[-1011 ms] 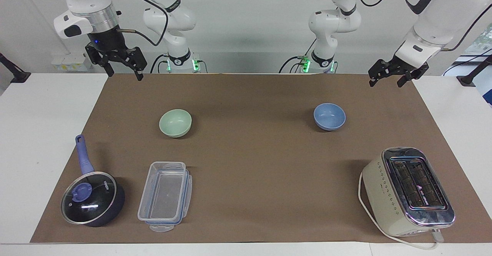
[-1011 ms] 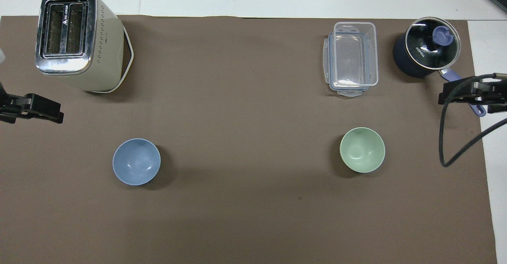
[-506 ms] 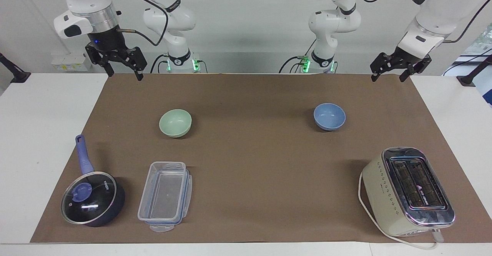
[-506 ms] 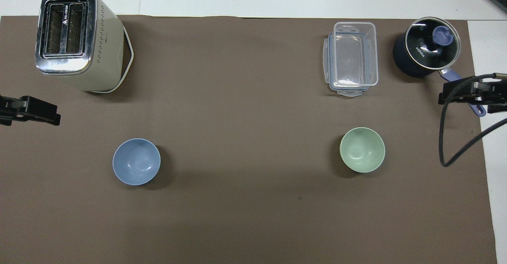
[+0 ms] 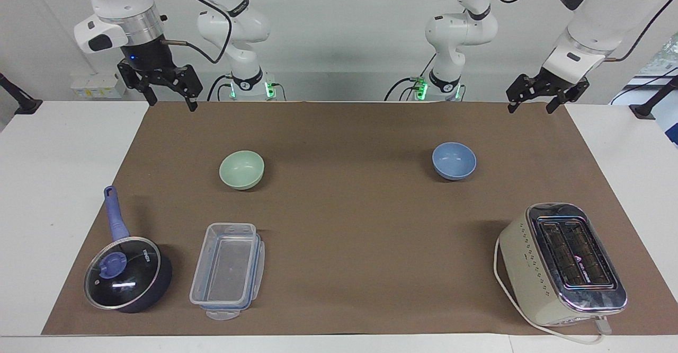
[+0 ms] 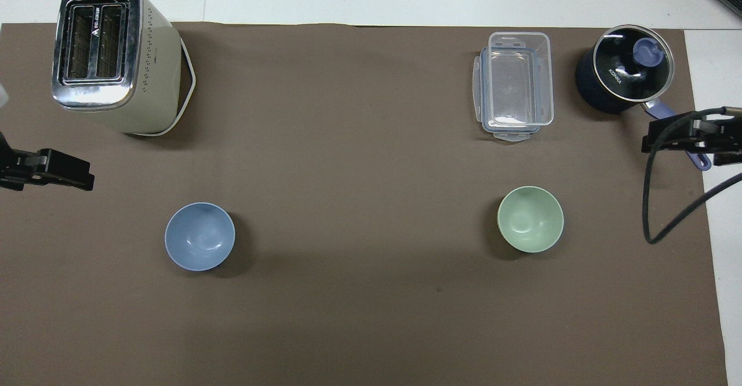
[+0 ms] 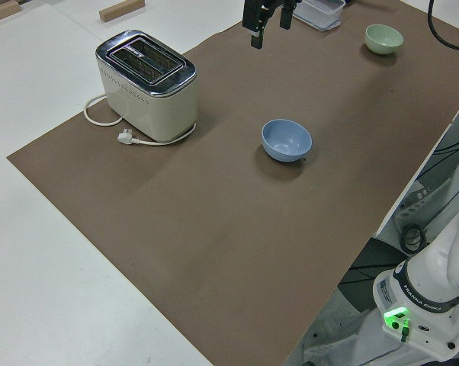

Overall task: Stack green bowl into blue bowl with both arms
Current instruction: 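Reach the left gripper to the blue bowl rim and grasp it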

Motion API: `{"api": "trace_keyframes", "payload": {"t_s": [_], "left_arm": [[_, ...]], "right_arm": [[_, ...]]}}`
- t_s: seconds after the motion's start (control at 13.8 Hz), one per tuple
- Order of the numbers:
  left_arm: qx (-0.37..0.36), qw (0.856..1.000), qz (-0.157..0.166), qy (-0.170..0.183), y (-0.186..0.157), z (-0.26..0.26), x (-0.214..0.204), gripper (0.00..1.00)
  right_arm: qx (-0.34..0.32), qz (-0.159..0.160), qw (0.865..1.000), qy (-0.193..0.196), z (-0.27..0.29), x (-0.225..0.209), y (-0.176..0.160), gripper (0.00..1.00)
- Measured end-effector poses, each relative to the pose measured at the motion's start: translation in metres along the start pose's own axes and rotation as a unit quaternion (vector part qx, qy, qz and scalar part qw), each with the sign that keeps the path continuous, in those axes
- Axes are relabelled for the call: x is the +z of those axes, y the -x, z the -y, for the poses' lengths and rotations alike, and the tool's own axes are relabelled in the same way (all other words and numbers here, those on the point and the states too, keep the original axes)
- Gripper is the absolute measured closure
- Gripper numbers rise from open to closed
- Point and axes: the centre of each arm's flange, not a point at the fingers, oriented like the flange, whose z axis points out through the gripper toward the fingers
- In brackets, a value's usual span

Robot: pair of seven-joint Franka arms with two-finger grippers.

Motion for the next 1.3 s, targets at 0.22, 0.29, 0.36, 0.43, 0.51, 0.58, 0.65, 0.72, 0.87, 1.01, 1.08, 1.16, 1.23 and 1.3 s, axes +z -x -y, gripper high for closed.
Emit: {"api": "trace_keyframes", "payload": {"t_s": [0.22,0.29,0.36,0.43,0.51,0.58,0.65,0.72,0.87,1.01,1.08,1.16,1.23,1.3], "left_arm": [[-0.003,1.0,-0.004,0.0,0.0,-0.001,0.011,0.0],[-0.006,1.0,-0.006,-0.001,-0.002,-0.004,0.018,0.0],[-0.009,1.0,-0.007,-0.001,-0.004,-0.01,0.028,0.0],[-0.01,1.0,-0.007,-0.002,-0.005,-0.016,0.039,0.0],[-0.01,1.0,-0.009,-0.002,-0.007,-0.023,0.052,0.0],[-0.014,1.0,-0.011,-0.002,-0.007,-0.029,0.065,0.0],[-0.018,1.0,-0.014,-0.003,-0.005,-0.034,0.078,0.0],[-0.018,1.0,-0.016,-0.003,-0.002,-0.037,0.09,0.0],[-0.017,1.0,-0.018,-0.004,0.008,-0.04,0.111,0.0],[-0.02,1.0,-0.022,-0.004,0.017,-0.036,0.126,0.0],[-0.019,0.999,-0.025,-0.004,0.02,-0.035,0.134,0.0],[-0.018,0.999,-0.027,-0.004,0.022,-0.033,0.143,0.0],[-0.018,0.999,-0.027,-0.004,0.024,-0.03,0.152,0.0],[-0.017,1.0,-0.024,-0.004,0.026,-0.025,0.163,0.0]], "right_arm": [[0.0,0.0,1.0,0.0,0.0,0.0,0.0,0.0],[0.0,0.0,1.0,0.0,0.0,0.0,0.0,0.0],[0.0,0.0,1.0,0.0,0.0,0.0,0.0,0.0],[0.0,0.0,1.0,0.0,0.0,0.0,0.0,0.0],[0.0,0.0,1.0,0.0,0.0,0.0,0.0,0.0],[0.0,0.0,1.0,0.0,0.0,0.0,0.0,0.0],[0.0,0.0,1.0,0.0,0.0,0.0,0.0,0.0],[0.0,0.0,1.0,0.0,0.0,0.0,0.0,0.0],[0.0,0.0,1.0,0.0,0.0,0.0,0.0,0.0],[0.0,0.0,1.0,0.0,0.0,0.0,0.0,0.0],[0.0,0.0,1.0,0.0,0.0,0.0,0.0,0.0],[0.0,0.0,1.0,0.0,0.0,0.0,0.0,0.0],[0.0,0.0,1.0,0.0,0.0,0.0,0.0,0.0],[0.0,0.0,1.0,0.0,0.0,0.0,0.0,0.0]]}}
